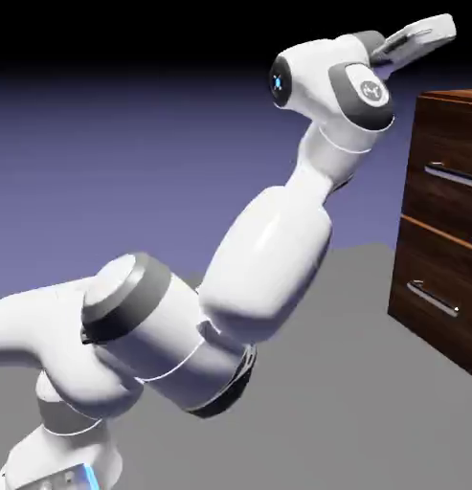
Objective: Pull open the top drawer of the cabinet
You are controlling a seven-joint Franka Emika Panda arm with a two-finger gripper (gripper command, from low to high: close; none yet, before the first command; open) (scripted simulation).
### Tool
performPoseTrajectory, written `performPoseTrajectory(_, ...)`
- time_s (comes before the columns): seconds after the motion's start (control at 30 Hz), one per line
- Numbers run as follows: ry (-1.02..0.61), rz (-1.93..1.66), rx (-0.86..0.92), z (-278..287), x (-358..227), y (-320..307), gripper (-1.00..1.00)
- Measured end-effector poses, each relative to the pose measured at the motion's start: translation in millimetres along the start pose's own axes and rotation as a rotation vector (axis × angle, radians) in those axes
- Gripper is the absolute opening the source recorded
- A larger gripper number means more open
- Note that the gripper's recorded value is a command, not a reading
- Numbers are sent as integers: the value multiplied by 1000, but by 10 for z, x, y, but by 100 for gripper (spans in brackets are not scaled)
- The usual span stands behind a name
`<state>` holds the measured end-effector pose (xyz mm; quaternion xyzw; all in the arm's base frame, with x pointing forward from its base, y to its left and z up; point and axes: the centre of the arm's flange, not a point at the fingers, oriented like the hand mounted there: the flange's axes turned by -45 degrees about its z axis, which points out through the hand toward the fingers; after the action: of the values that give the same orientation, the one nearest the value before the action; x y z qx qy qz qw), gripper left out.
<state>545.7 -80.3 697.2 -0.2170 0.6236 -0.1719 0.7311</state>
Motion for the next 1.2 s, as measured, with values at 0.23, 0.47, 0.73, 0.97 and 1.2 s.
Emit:
performPoseTrajectory(0.23,76,-385,4,741,610,707,0)
performPoseTrajectory(0.47,142,-815,-38,1344,1191,1780,0)
performPoseTrajectory(0.73,159,-1009,-66,1778,1458,2314,0)
performPoseTrajectory(0.97,159,-1009,-66,2018,1499,2314,-100)
performPoseTrajectory(1.2,158,-1010,-64,1617,1432,2321,-100)
